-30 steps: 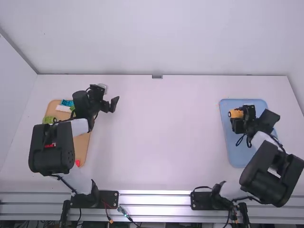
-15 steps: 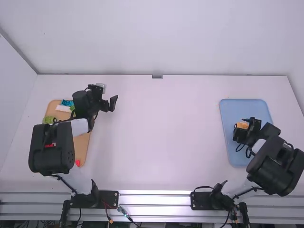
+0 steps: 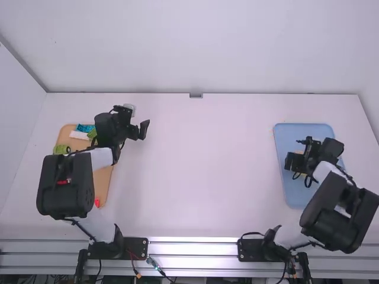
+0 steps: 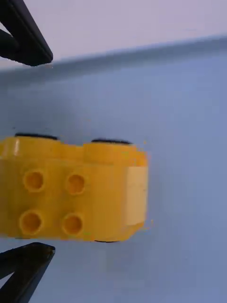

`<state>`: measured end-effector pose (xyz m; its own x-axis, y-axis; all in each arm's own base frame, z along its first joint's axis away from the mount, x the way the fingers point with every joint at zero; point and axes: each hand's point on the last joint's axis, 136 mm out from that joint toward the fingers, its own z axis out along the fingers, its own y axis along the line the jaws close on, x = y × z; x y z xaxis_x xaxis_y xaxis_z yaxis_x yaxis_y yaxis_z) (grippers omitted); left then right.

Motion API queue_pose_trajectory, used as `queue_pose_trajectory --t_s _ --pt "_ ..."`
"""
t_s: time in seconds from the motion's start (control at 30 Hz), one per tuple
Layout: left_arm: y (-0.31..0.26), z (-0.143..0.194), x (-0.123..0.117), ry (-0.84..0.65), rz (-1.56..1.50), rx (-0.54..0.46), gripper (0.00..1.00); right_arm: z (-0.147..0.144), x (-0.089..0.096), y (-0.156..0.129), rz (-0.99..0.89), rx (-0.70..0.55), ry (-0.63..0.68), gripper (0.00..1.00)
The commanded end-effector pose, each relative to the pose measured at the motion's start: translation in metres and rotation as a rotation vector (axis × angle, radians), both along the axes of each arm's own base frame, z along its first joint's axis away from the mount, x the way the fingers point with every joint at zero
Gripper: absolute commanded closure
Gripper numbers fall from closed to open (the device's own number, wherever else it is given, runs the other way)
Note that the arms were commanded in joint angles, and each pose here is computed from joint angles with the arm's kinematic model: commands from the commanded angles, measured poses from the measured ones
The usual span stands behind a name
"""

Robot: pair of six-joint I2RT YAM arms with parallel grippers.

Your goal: Assemble lego blocks to make yellow taxi

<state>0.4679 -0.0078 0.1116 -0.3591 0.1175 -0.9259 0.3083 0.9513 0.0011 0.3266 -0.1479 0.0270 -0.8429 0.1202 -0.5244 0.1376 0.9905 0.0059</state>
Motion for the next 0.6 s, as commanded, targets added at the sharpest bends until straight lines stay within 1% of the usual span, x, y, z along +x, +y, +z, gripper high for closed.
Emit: queue_pose_trajectory --t_s 0.0,0.03,0.07,0.1,0.13,0.17,0.2,0.27,0.3,0.37,0.4,0.43,0.57 --pt "-0.004 0.038 0.001 -0.077 0.059 0.045 0.01 0.053 0.023 0.000 0.006 -0.113 -0.092 0.01" --pt "-0.004 0.045 0.000 -0.085 0.086 0.063 0.01 0.065 0.028 0.008 0.033 -0.125 -0.117 0.01" --pt "-0.005 0.049 -0.001 -0.087 0.099 0.071 0.01 0.071 0.031 0.014 0.048 -0.128 -0.131 0.01" --pt "-0.009 0.063 -0.005 -0.101 0.130 0.093 0.01 0.091 0.038 0.030 0.092 -0.145 -0.179 0.01" --pt "-0.013 0.071 -0.009 -0.110 0.140 0.104 0.01 0.102 0.042 0.041 0.122 -0.155 -0.212 0.01" --pt "-0.015 0.074 -0.011 -0.111 0.143 0.106 0.01 0.107 0.043 0.046 0.133 -0.159 -0.224 0.01" --pt "-0.020 0.085 -0.015 -0.128 0.148 0.114 0.01 0.121 0.046 0.059 0.167 -0.171 -0.267 0.01" --pt "-0.028 0.102 -0.022 -0.157 0.148 0.119 0.01 0.141 0.049 0.078 0.216 -0.185 -0.327 0.01" --pt "-0.030 0.105 -0.024 -0.163 0.146 0.118 0.01 0.145 0.050 0.082 0.225 -0.187 -0.339 0.01" --pt "-0.039 0.129 -0.035 -0.208 0.136 0.114 0.01 0.172 0.051 0.110 0.299 -0.207 -0.423 0.01" --pt "-0.041 0.135 -0.038 -0.219 0.131 0.112 0.01 0.179 0.050 0.117 0.313 -0.207 -0.446 0.01" --pt "-0.043 0.144 -0.042 -0.239 0.126 0.108 0.01 0.189 0.048 0.128 0.339 -0.209 -0.478 0.01" --pt "-0.043 0.166 -0.052 -0.285 0.127 0.100 0.01 0.216 0.039 0.158 0.414 -0.212 -0.562 0.01"
